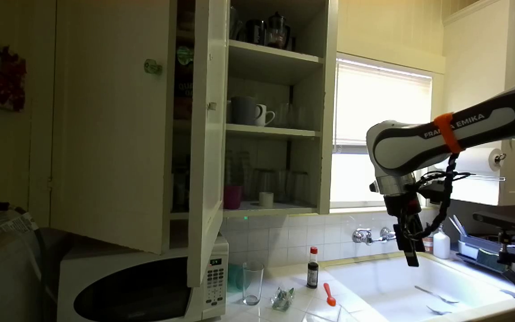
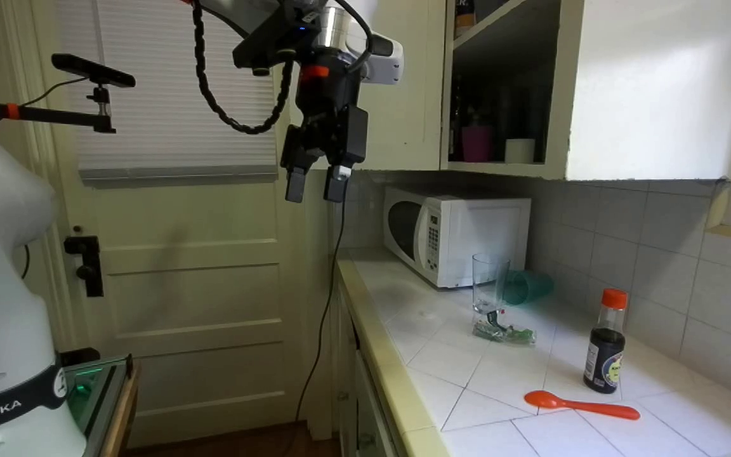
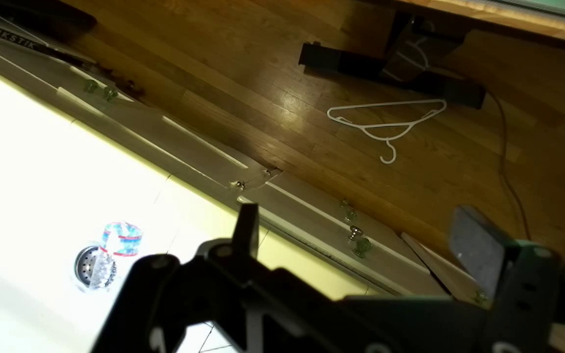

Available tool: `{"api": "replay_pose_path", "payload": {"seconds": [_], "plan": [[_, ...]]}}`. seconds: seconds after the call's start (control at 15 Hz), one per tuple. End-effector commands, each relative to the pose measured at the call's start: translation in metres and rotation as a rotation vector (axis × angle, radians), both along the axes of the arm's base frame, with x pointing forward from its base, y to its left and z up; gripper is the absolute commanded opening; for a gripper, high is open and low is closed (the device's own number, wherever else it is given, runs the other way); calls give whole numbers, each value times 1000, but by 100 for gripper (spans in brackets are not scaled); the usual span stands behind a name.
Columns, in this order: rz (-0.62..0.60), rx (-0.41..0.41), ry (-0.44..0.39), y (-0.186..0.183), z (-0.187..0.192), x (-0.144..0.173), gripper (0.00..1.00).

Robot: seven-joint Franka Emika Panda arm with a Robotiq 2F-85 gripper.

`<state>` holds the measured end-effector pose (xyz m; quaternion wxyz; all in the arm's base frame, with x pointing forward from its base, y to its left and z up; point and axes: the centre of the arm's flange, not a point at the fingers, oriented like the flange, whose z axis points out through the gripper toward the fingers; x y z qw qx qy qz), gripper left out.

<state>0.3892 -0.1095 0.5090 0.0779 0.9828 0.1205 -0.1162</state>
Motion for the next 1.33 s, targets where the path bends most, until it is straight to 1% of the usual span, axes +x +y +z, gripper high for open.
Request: {"api": "replay_pose_path", "payload": {"seconds": [0.0,0.33,0.53,0.8,0.87,1.0,1.07,1.13,1.27], "plan": [[0,0,0,0,0,0,100],[0,0,0,0,0,0,100],[-79,-7,-40,19,-16,4,100],[-240,-22,-131,66,-45,-1,100],[-274,-22,-164,79,-54,-6,100],[-287,-12,-199,98,-73,-10,100],[-271,3,-210,105,-85,-13,100],[-271,16,-217,110,-95,-17,100],[-291,42,-204,118,-122,-24,100]]}}
